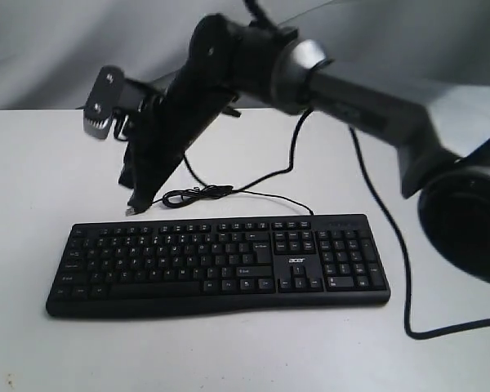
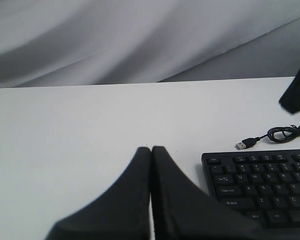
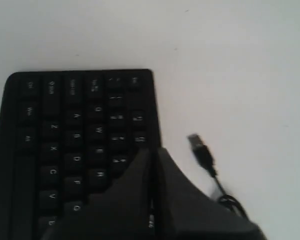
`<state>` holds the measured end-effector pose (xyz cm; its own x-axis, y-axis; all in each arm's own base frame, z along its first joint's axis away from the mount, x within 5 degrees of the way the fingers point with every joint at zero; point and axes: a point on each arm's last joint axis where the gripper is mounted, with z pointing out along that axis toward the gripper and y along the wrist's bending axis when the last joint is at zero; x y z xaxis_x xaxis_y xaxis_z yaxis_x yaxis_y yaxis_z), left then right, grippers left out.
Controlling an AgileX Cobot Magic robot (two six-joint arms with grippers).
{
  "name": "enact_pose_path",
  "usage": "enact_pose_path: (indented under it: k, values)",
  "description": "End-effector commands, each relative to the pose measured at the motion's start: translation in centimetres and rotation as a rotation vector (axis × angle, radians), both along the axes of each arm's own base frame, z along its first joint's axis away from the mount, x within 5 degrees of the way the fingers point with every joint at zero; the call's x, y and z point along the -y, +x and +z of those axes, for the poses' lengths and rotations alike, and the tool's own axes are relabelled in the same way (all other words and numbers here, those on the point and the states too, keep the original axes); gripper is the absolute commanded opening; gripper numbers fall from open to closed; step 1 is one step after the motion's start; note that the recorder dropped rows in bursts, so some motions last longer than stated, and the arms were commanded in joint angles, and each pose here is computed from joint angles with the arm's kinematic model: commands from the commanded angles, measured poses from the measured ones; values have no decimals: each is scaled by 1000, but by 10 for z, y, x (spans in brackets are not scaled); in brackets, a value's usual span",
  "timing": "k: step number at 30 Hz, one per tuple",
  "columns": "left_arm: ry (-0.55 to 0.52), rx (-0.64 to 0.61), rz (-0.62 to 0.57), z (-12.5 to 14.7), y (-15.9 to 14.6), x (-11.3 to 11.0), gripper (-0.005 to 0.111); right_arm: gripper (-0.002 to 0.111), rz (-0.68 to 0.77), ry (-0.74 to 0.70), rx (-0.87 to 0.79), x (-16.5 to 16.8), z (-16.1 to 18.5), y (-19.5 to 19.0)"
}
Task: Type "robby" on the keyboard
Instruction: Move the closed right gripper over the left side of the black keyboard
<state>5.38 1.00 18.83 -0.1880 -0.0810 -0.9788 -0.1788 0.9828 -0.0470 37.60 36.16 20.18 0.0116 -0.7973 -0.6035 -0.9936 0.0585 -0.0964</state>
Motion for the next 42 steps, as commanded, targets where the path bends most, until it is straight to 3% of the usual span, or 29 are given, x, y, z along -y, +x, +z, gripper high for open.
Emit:
enact_pose_path:
  k: [1,8,12,25,42]
  values:
    - [-11,5,2,-1,0,0,1,0,41,-27,-26,-13,-21,-8]
    - [-11,5,2,-1,0,0,1,0,25,-47,-51,-25,-38,-16]
    - [-11,5,2,-1,0,0,1,0,9,-133,-18,-26,-47,-20]
    - [-11,5,2,-1,0,0,1,0,-39,-135,-45,-26,-65,-26]
    - [-11,5,2,-1,0,0,1,0,-24,-128,-52,-30,-63,-31]
